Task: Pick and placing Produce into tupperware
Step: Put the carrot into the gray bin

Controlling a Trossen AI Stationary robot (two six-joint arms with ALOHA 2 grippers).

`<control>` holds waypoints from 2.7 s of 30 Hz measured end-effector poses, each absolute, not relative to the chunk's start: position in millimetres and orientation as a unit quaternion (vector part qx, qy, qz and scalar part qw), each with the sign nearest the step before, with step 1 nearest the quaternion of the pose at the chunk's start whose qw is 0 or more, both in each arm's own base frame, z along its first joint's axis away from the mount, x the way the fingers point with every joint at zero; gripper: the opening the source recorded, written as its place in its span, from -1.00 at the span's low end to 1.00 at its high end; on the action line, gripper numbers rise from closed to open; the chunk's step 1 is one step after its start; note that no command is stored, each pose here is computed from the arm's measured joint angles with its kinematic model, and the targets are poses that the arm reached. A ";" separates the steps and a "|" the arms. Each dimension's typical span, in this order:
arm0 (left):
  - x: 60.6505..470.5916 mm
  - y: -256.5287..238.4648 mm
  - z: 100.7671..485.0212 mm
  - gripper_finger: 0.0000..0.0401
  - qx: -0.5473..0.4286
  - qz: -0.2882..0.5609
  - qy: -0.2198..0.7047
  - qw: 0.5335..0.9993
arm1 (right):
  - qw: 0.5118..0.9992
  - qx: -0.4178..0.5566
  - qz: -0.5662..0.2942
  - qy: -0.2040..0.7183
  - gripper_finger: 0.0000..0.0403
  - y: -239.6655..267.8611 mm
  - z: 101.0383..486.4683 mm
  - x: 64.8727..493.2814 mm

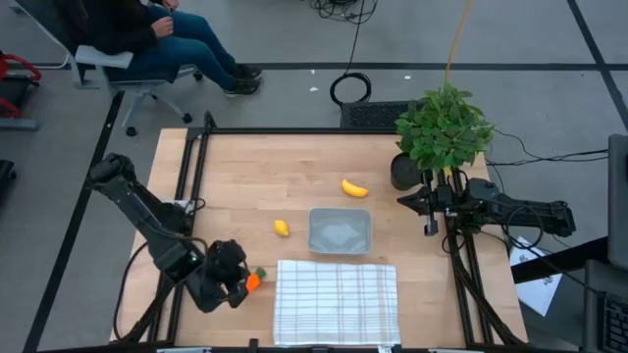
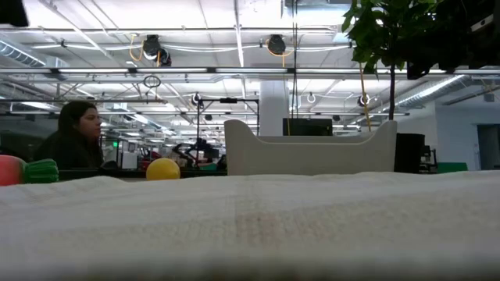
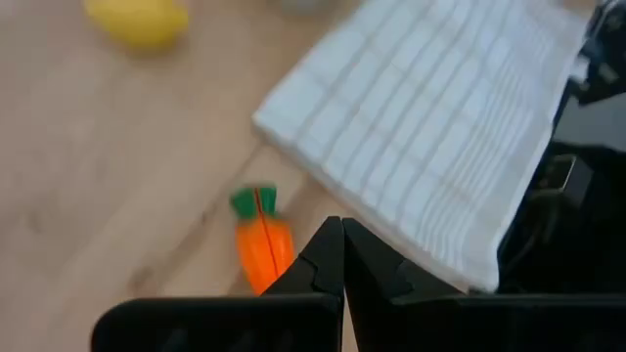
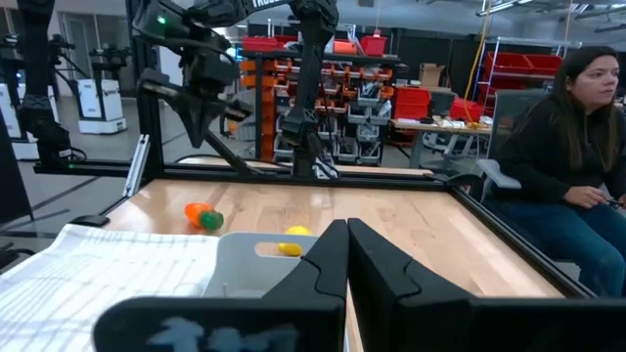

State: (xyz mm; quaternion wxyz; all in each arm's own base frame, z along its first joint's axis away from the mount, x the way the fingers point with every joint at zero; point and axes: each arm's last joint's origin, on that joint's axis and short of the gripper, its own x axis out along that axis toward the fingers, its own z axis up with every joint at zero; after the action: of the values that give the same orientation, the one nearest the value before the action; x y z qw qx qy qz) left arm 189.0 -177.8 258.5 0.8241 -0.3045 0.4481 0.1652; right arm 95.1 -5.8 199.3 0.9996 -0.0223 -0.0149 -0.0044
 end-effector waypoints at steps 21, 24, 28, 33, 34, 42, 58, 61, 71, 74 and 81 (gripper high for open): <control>219.0 -181.3 219.7 -0.86 -0.288 0.163 0.546 0.769 | 1.000 -0.026 -0.004 -0.012 -1.00 -5.8 198.7 95.1; 221.4 -179.6 218.2 -0.88 -0.312 0.167 0.561 0.748 | 1.000 -0.026 -0.004 -0.012 -1.00 -5.8 198.6 95.1; 221.8 -180.7 218.3 -0.94 -0.327 0.167 0.564 0.740 | 1.000 -0.026 -0.004 -0.012 -1.00 -5.8 198.7 95.1; 221.1 -180.6 218.1 -0.97 -0.326 0.164 0.570 0.736 | 1.000 -0.025 -0.005 -0.017 -1.00 -5.8 199.6 95.0; 221.0 -180.5 218.0 -0.95 -0.321 0.161 0.572 0.737 | 1.000 -0.024 -0.004 -0.016 -1.00 -5.8 199.6 95.0; 217.8 -178.0 216.8 -0.60 -0.300 0.168 0.584 0.735 | 1.000 -0.022 -0.004 -0.016 -1.00 -5.8 199.6 95.0; 225.2 -168.1 203.6 0.45 -0.315 0.195 0.588 0.719 | 1.000 -0.020 -0.004 -0.016 -1.00 -5.8 199.4 95.0; 226.2 -167.0 193.4 0.56 -0.310 0.204 0.604 0.705 | 1.000 -0.020 -0.004 -0.015 -1.00 -5.8 199.4 95.0; 236.6 -174.1 179.3 0.70 -0.293 0.176 0.605 0.719 | 1.000 -0.020 -0.004 -0.015 -1.00 -5.7 199.4 95.1; 238.2 -174.7 170.7 0.70 -0.273 0.179 0.616 0.717 | 1.000 -0.020 -0.004 -0.013 -1.00 -5.8 199.0 95.1; 245.5 -172.7 147.8 0.72 -0.239 0.188 0.642 0.704 | 1.000 -0.020 -0.004 -0.014 -1.00 -5.8 199.1 95.1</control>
State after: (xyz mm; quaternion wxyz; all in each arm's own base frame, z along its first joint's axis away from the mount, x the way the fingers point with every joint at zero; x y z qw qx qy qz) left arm 245.5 -172.7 147.8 0.7040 -0.2388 0.6420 0.1877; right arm 95.1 -5.8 199.1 0.9997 -0.0197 -0.0138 -0.0041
